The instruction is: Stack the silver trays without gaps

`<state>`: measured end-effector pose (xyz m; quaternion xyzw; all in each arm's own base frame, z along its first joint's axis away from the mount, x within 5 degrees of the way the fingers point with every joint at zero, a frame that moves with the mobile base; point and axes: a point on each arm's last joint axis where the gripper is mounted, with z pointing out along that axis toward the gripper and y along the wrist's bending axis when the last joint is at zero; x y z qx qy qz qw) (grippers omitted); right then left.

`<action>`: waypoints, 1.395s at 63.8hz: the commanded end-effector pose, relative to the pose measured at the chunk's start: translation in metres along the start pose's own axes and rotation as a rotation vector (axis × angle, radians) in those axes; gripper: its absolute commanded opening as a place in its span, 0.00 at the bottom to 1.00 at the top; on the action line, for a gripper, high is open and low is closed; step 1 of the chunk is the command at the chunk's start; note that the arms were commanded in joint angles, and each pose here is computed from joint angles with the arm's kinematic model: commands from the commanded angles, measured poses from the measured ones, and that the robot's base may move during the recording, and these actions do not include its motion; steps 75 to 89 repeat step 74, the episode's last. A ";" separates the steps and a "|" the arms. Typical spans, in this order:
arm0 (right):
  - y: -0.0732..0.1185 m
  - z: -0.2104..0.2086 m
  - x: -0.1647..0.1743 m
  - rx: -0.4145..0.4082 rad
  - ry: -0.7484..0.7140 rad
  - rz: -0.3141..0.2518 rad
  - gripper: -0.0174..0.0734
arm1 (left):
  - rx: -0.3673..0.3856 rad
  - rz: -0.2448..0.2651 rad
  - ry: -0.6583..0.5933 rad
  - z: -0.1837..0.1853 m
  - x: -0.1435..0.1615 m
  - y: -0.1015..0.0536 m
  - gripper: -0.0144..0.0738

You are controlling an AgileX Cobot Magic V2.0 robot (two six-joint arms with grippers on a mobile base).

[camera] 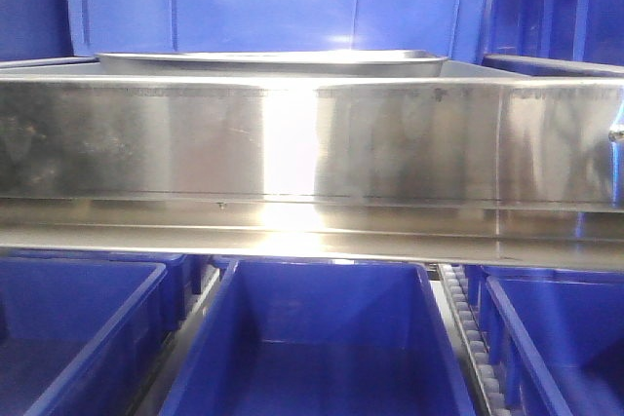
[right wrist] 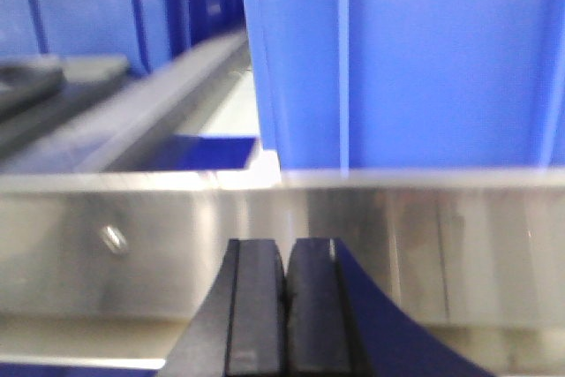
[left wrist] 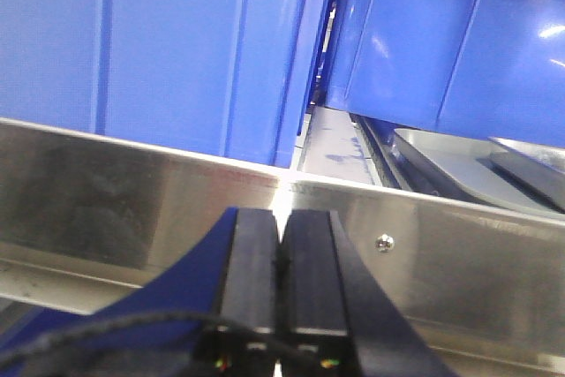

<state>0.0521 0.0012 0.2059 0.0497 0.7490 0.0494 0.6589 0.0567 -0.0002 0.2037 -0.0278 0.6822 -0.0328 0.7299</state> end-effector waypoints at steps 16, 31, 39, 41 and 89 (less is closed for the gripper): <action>-0.002 0.003 -0.001 -0.003 -0.229 -0.021 0.25 | -0.001 -0.004 -0.134 -0.004 -0.012 0.000 0.11; -0.002 0.003 0.000 -0.003 -0.221 -0.021 0.25 | -0.001 -0.004 -0.134 -0.004 -0.012 0.000 0.11; -0.002 0.003 0.000 -0.003 -0.221 -0.021 0.25 | -0.001 -0.004 -0.134 -0.004 -0.012 0.000 0.11; -0.002 0.003 0.000 -0.003 -0.221 -0.021 0.25 | -0.001 -0.004 -0.134 -0.004 -0.012 0.000 0.11; -0.002 0.003 0.000 -0.003 -0.221 -0.021 0.25 | -0.001 -0.004 -0.134 -0.004 -0.012 0.000 0.11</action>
